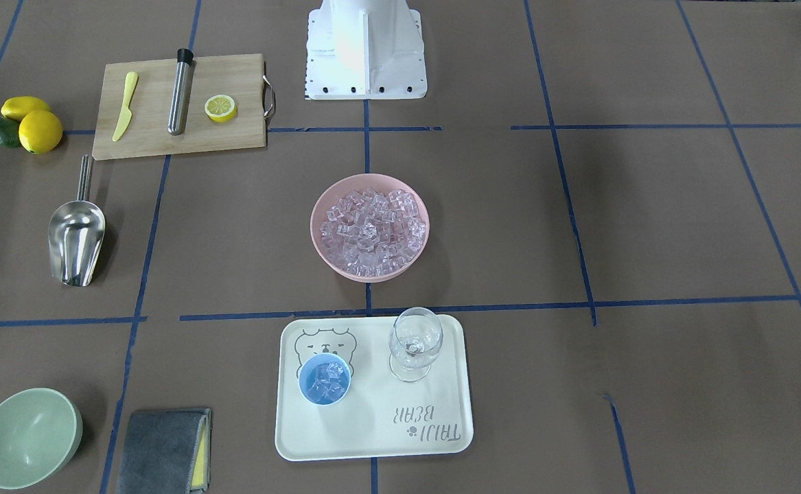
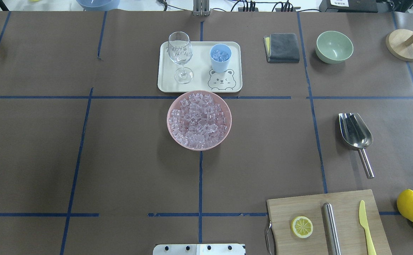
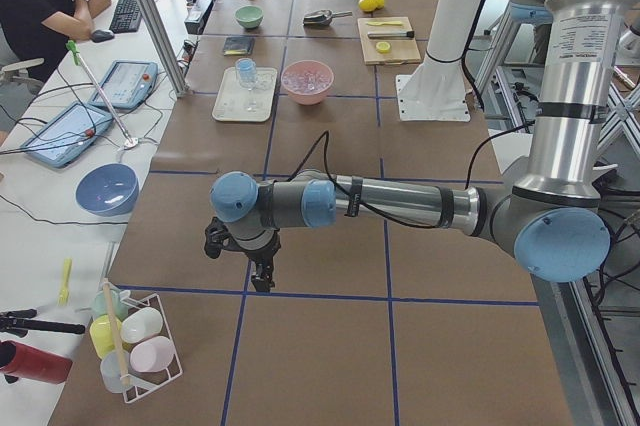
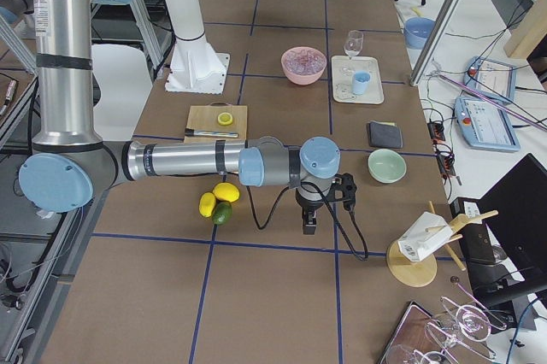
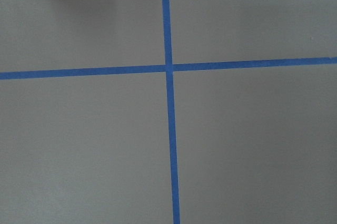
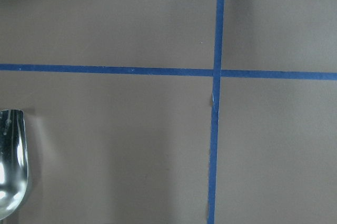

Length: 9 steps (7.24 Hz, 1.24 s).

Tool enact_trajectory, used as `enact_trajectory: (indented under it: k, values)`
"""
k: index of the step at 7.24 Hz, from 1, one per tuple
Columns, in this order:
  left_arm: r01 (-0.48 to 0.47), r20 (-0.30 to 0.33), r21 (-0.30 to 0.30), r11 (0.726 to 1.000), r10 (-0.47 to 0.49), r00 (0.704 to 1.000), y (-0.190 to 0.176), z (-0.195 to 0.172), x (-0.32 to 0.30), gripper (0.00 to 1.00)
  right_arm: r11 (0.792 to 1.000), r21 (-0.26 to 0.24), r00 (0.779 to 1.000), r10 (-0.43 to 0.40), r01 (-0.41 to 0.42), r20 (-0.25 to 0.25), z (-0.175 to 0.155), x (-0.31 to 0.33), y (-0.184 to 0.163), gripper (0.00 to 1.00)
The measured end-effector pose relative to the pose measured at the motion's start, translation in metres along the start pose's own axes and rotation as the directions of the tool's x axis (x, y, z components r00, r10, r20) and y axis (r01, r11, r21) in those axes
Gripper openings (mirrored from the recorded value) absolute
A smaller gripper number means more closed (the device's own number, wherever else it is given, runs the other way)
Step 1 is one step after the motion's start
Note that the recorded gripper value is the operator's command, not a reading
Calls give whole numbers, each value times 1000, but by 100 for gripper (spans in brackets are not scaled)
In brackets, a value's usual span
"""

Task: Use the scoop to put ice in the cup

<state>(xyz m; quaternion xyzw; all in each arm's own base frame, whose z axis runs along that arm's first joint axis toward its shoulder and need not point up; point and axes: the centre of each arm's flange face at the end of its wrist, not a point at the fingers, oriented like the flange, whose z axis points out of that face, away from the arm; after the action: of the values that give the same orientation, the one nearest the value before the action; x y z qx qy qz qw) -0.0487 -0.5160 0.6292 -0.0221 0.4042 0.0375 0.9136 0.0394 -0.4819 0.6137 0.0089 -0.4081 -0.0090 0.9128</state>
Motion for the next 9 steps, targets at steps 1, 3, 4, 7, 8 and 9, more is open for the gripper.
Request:
enact_trajectory:
  k: [1,3,4,7,8,9]
  values:
    - [-9,3,7,1000,9,1000,1,3,-5,100,1000,-1,1000,3,-3,2,0,1,0,100]
    - [-24,6,20,1000,24,1000,6,9,-12,100,1000,2,1000,6,-6,3,-1,3,1,100]
    - [-24,6,23,999,24,1000,7,9,-13,100,1000,4,1000,6,-6,3,-1,3,0,100]
    - [-22,7,28,999,22,1000,8,8,-13,100,1000,18,1000,2,-2,-6,-7,5,1,100]
    - [-22,7,28,999,22,1000,8,8,-13,100,1000,21,1000,3,-3,-7,-8,6,1,100]
    - [-22,7,29,999,22,1000,8,8,-12,100,1000,19,1000,8,-8,-6,-6,9,3,100]
